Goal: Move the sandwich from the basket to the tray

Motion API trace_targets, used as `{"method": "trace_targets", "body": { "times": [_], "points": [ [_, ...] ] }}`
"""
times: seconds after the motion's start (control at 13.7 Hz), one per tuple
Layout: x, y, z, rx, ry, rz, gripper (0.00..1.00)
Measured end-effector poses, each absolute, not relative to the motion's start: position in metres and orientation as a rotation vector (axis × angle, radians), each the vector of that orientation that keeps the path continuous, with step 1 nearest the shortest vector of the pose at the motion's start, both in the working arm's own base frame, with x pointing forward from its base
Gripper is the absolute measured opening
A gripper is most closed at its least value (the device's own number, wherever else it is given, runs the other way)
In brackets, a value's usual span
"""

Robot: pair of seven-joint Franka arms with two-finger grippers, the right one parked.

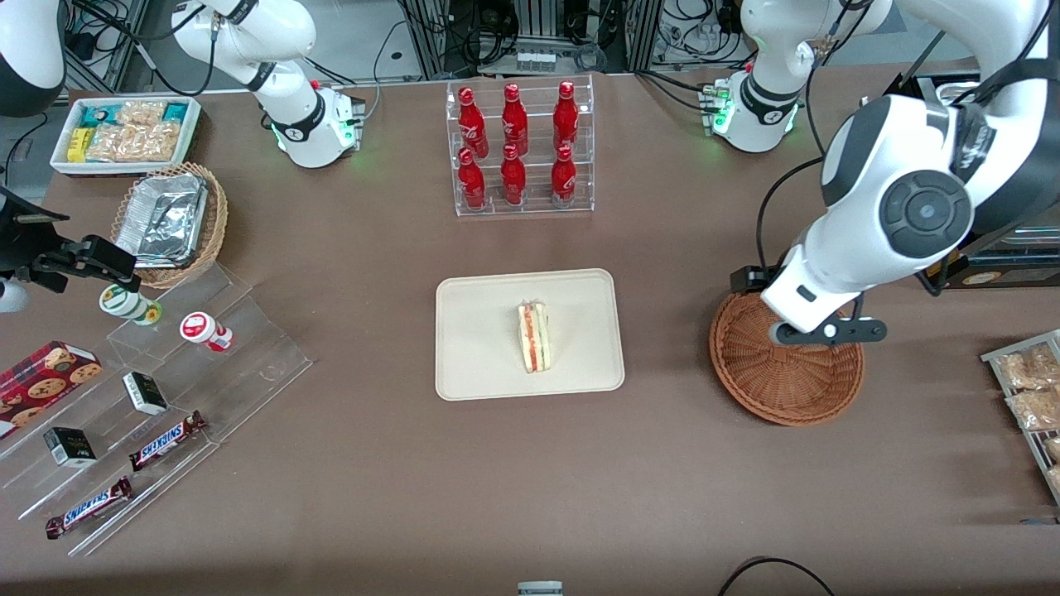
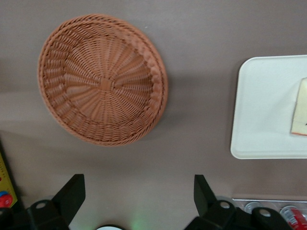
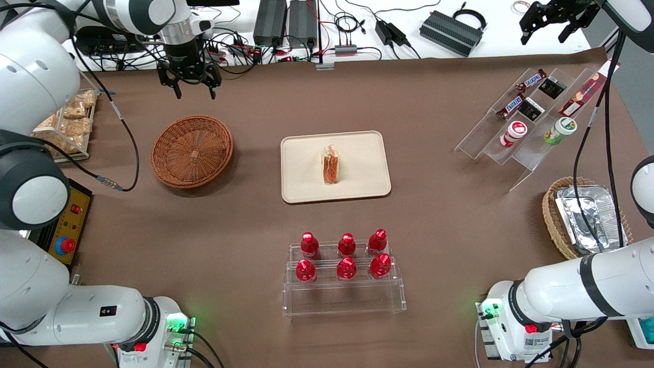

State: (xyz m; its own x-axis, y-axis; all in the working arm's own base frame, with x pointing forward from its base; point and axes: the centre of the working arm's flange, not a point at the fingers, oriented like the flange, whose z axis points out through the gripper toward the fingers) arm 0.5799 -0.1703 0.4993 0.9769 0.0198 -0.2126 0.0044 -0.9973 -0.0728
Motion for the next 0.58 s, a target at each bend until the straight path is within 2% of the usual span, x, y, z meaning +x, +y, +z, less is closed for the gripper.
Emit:
{"method": "trace_targets", "body": {
  "times": [0.29,0.58],
  "points": [
    [0.558,-0.134,0.515,-3.041,0.022,0.324,1.0],
    [0.528,-0.1,0.538,-3.039,0.053,0.382,1.0]
  ]
}}
